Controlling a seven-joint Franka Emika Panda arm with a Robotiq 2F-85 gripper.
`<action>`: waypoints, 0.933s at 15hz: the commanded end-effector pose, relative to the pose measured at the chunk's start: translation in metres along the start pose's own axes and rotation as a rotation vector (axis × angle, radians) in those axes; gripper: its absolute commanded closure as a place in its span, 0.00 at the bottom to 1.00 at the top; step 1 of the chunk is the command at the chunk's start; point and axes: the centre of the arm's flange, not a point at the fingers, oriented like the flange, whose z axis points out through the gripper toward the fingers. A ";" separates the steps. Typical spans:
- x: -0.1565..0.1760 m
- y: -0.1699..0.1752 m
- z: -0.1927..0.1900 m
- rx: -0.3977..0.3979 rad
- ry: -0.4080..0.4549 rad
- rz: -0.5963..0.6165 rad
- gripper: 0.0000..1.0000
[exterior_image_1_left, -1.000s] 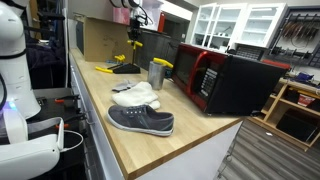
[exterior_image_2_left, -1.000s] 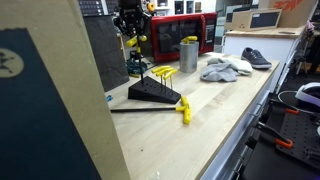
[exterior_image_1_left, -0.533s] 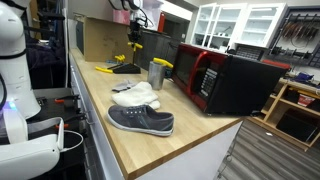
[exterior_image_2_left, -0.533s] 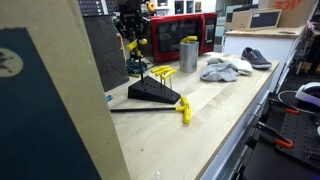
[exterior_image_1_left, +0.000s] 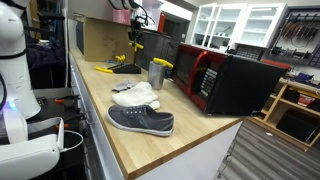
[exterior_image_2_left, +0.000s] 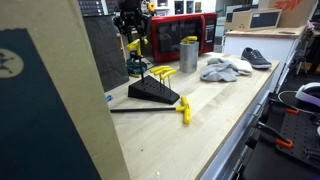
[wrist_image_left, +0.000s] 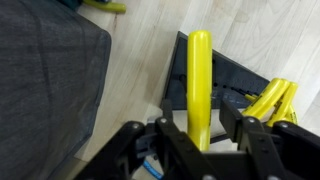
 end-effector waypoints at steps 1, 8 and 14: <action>-0.004 -0.009 -0.016 -0.042 -0.040 0.037 0.15; -0.023 -0.023 -0.055 -0.061 -0.035 0.010 0.00; -0.063 -0.047 -0.074 -0.075 0.022 -0.132 0.00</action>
